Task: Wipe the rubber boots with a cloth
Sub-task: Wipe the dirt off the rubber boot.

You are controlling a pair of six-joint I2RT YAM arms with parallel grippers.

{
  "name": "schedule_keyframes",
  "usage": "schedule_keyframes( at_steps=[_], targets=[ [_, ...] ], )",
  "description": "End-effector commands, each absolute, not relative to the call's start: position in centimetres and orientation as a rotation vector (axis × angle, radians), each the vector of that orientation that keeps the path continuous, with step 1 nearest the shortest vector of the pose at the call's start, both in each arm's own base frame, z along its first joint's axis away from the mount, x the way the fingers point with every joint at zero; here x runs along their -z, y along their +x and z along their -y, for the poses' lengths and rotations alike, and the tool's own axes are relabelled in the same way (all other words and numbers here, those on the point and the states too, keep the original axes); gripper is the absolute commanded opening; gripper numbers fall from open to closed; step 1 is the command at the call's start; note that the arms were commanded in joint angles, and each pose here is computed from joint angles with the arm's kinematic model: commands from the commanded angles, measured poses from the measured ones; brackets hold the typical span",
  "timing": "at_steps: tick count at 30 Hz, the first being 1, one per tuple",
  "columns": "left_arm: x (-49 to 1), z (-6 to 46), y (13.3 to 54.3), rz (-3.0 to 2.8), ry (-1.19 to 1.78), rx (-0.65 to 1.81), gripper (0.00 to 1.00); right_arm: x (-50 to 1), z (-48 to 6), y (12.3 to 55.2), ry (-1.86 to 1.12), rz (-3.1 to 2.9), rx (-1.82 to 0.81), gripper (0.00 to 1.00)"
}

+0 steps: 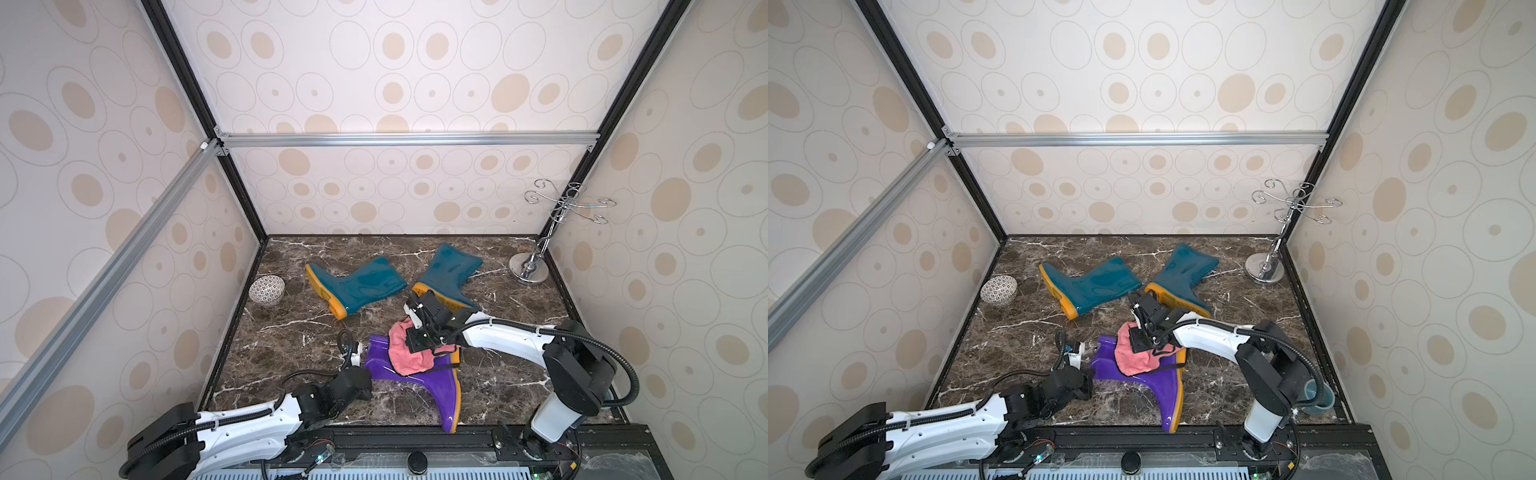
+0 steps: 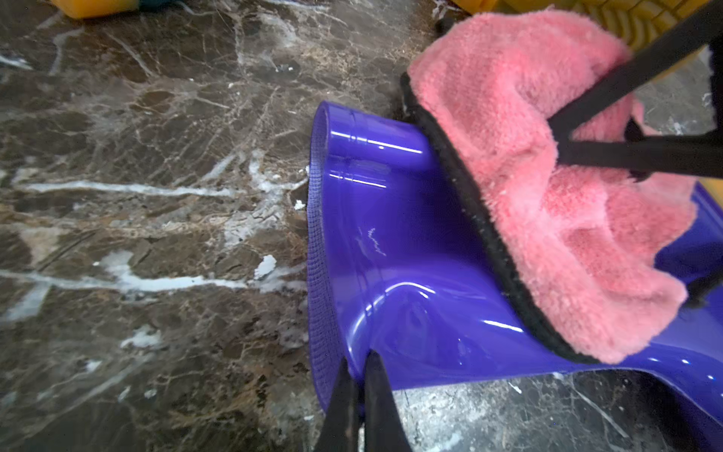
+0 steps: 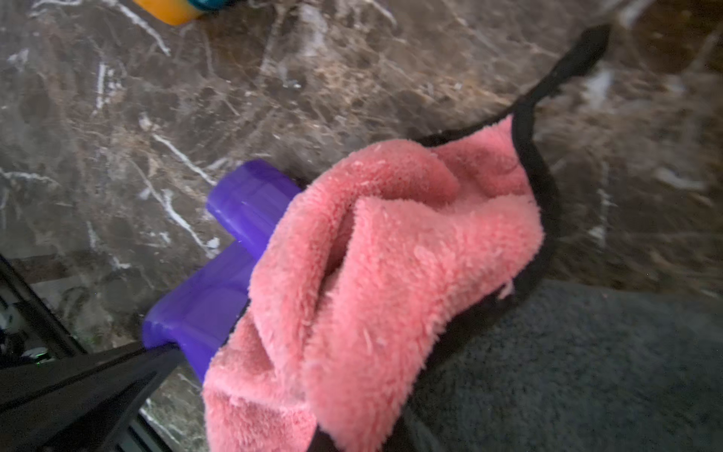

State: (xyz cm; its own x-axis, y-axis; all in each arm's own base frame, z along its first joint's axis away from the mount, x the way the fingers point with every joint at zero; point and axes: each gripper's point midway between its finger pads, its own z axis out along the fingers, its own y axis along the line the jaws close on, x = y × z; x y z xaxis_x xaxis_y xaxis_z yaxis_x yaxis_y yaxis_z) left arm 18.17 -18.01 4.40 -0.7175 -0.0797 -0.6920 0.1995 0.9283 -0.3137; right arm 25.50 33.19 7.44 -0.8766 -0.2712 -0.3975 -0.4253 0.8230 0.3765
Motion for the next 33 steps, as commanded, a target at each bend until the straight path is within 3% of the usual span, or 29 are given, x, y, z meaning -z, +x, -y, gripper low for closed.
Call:
schedule_keyframes(
  at_steps=[1,12,22,24,27,29,31,33],
  targets=[
    [-5.7,18.3,19.0,-2.287,0.066,0.480,0.00,-8.2,-35.7,24.4,-0.592,-2.650,-0.747,0.00],
    [-5.2,18.0,18.9,-2.293,0.069,0.474,0.00,-6.4,-21.5,18.3,-0.326,-2.787,-0.348,0.00],
    [-5.7,18.6,18.9,-2.293,0.108,0.489,0.00,-17.2,-15.0,17.1,-0.372,-2.566,-0.231,0.00],
    [-6.0,19.0,18.8,-2.286,0.139,0.512,0.11,-19.4,-14.5,17.5,-0.397,-2.505,-0.215,0.00],
    [-6.7,19.8,18.6,-2.265,0.190,0.561,0.17,-21.1,-14.3,18.0,-0.428,-2.461,-0.183,0.00],
    [-7.3,20.3,18.4,-2.252,0.218,0.603,0.35,-21.1,-14.5,18.2,-0.445,-2.464,-0.169,0.00],
    [-7.9,20.7,18.0,-2.243,0.241,0.644,0.60,-20.7,-15.0,18.2,-0.457,-2.477,-0.182,0.00],
    [-8.1,20.7,17.8,-2.247,0.225,0.677,0.76,-20.6,-15.0,18.3,-0.449,-2.480,-0.179,0.00]
  ],
)
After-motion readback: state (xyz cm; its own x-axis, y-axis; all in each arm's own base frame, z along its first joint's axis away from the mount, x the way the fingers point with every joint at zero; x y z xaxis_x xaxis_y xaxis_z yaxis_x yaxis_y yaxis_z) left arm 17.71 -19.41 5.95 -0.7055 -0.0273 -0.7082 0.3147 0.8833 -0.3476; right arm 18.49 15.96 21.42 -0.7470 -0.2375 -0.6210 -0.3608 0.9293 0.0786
